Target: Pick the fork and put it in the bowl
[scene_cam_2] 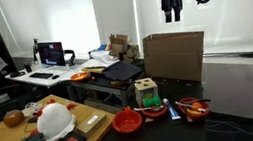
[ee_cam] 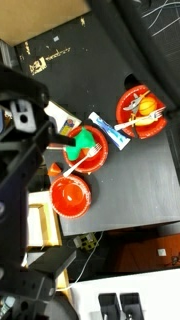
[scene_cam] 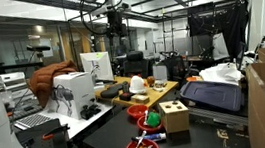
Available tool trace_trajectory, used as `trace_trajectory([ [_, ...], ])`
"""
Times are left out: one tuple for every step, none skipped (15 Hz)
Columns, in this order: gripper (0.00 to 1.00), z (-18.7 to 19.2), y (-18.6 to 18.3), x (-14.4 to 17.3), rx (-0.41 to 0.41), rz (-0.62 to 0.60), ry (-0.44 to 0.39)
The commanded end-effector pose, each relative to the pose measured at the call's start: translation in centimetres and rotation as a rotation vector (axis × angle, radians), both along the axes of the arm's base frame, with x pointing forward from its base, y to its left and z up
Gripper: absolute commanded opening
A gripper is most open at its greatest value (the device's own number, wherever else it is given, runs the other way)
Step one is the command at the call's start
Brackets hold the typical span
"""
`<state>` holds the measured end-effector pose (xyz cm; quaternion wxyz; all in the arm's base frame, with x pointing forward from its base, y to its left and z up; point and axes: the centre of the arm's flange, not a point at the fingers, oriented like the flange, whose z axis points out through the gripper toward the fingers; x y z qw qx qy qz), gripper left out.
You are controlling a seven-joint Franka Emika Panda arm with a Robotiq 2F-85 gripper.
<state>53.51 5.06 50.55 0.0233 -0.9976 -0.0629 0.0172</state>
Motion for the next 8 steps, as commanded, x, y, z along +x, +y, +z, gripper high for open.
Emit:
trace_trajectory([
  [1.0, 0.8, -0.3, -1.9, 0.041, 0.031, 0.019],
  [1.0, 0.8, -0.2, -2.1, 0.041, 0.038, 0.023],
  [1.0, 0.6, -0.2, -2.1, 0.016, 0.021, 0.01],
  [1.0, 0.3, -0.2, -1.9, -0.025, -0.018, -0.01],
  [1.0, 0.3, 0.0, -0.7, 0.004, 0.014, 0.007],
  [1.0, 0.3, -0.1, -0.7, -0.006, 0.009, 0.007],
  [1.0, 0.2, -0.1, -0.8, -0.01, 0.002, 0.008],
  [1.0, 0.2, -0.1, -0.8, -0.011, 0.001, 0.009],
])
